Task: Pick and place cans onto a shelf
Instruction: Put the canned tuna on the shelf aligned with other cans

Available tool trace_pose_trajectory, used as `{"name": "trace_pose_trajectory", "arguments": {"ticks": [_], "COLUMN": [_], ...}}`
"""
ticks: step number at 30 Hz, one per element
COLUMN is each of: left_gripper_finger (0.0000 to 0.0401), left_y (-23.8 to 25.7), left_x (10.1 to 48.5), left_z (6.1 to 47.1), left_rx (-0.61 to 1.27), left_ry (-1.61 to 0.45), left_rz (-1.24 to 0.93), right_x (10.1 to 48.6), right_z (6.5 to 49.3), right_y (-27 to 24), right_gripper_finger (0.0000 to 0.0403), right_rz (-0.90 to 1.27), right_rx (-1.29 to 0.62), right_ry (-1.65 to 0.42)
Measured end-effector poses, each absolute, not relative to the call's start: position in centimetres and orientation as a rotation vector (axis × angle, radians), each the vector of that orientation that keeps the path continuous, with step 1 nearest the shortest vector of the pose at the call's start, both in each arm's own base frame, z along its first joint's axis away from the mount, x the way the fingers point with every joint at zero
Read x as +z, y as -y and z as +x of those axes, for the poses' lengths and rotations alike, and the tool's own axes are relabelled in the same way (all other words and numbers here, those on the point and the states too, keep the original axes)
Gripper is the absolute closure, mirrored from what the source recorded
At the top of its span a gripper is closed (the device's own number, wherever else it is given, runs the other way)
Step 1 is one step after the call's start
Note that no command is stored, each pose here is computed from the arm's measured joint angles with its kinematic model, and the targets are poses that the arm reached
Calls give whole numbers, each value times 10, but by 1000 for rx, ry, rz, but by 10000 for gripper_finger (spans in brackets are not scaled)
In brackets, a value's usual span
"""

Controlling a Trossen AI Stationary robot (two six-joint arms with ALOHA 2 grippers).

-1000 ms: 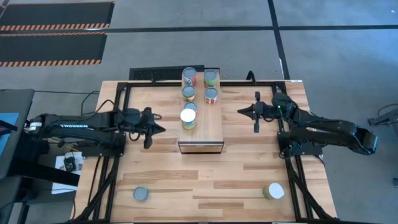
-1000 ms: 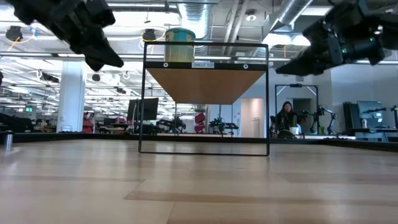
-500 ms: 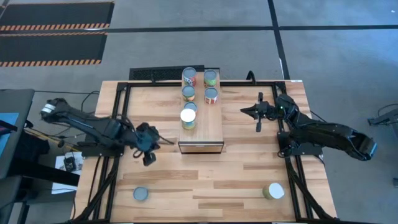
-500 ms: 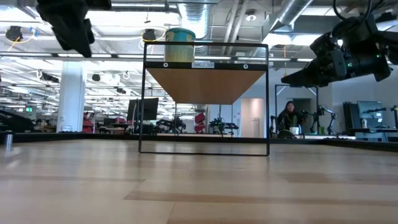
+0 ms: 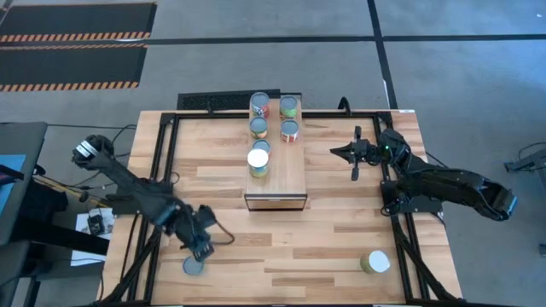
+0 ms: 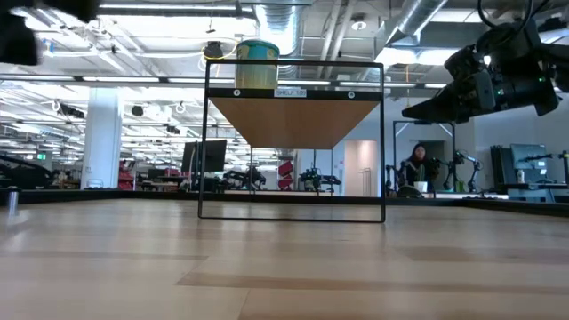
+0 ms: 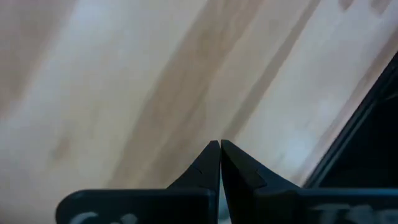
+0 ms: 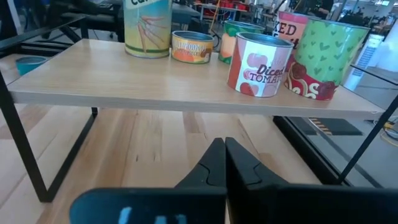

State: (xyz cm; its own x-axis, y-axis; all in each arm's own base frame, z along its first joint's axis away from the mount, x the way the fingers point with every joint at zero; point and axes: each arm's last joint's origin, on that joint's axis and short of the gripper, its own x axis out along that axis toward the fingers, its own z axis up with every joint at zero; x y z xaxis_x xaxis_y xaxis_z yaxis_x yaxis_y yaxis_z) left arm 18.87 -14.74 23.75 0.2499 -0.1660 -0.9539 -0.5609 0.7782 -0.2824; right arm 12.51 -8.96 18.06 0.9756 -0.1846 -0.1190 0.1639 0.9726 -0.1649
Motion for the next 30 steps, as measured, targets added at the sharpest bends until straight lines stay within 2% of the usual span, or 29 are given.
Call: {"name": "trace_pose_trajectory", "arguments": {"ticks": [7, 17, 22, 26, 30], "left_gripper_finger": [391, 303, 275, 269, 283], "left_y": [178, 202, 207, 205, 205], "left_x": [217, 182, 171, 170, 170], "left_z": [187, 203, 207, 207, 208], "left_rx": [392, 423, 480, 560, 586], "left_ry": [-1406, -1509, -1525, -1465, -1440], "left_rz": [-830, -917, -971, -996, -1004], "right_x": [181, 171, 169, 170, 171], "right_z": [125, 123, 122, 123, 123], "right_y": [90, 87, 87, 87, 87], "right_gripper_finger": [396, 396, 396, 396, 396], "right_rz": [-141, -110, -108, -106, -114], "right_rx": [-177, -176, -184, -185, -186], "right_ry": [-134, -158, -157, -149, -138]}}
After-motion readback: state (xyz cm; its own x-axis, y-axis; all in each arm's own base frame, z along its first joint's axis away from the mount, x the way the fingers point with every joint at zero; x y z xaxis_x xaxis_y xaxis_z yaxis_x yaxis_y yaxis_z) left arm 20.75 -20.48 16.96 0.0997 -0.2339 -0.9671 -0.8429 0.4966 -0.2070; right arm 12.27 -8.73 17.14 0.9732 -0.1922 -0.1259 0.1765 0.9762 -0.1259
